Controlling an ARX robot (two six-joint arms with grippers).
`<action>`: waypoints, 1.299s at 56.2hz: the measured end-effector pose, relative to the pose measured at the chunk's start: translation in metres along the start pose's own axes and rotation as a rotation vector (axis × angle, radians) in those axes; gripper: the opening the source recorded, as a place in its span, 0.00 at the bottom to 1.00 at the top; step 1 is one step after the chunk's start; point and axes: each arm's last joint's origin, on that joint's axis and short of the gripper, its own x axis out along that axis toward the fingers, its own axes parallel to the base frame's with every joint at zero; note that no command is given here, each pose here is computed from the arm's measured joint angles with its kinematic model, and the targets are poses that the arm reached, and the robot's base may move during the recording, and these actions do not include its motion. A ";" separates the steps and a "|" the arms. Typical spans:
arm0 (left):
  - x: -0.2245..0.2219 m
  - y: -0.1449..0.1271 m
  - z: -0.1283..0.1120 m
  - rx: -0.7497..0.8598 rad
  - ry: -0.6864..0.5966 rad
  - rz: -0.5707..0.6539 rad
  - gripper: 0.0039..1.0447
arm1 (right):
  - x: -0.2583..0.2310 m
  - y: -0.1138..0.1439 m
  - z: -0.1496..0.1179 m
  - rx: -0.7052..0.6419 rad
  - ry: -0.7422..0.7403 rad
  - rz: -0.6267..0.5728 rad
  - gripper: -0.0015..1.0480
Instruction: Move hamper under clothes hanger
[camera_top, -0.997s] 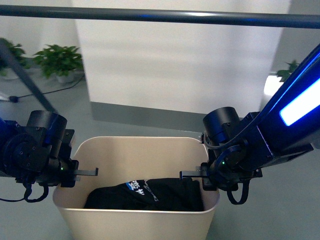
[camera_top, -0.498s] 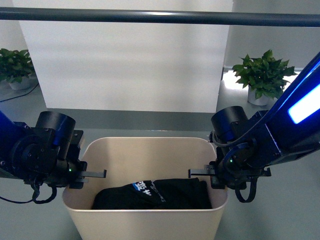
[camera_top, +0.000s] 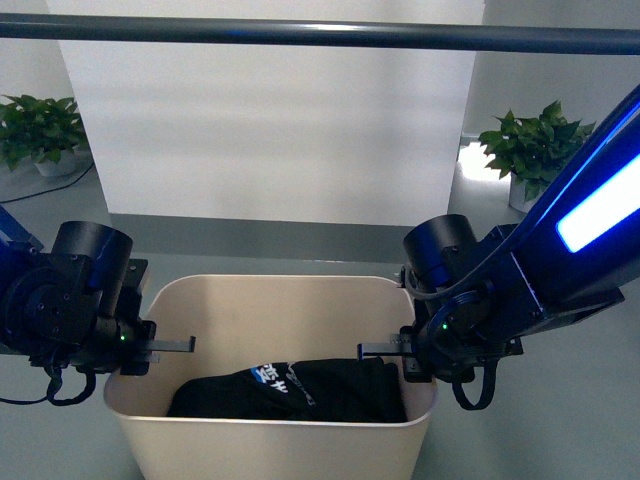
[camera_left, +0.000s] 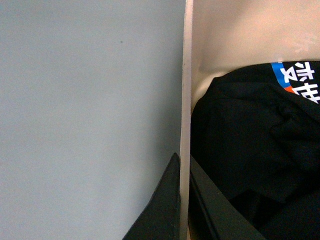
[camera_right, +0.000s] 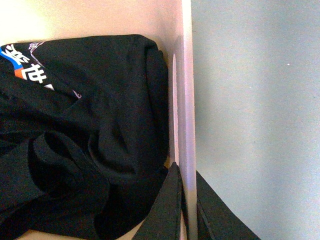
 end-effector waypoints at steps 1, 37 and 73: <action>0.000 -0.001 0.000 0.002 0.000 -0.002 0.04 | 0.000 -0.001 0.000 0.003 0.000 -0.003 0.03; -0.002 -0.002 0.002 0.007 -0.007 0.012 0.41 | -0.003 -0.003 0.004 -0.003 -0.012 -0.010 0.43; -0.032 -0.002 0.034 0.044 -0.174 -0.172 0.94 | -0.013 -0.006 0.012 0.098 -0.199 -0.107 0.92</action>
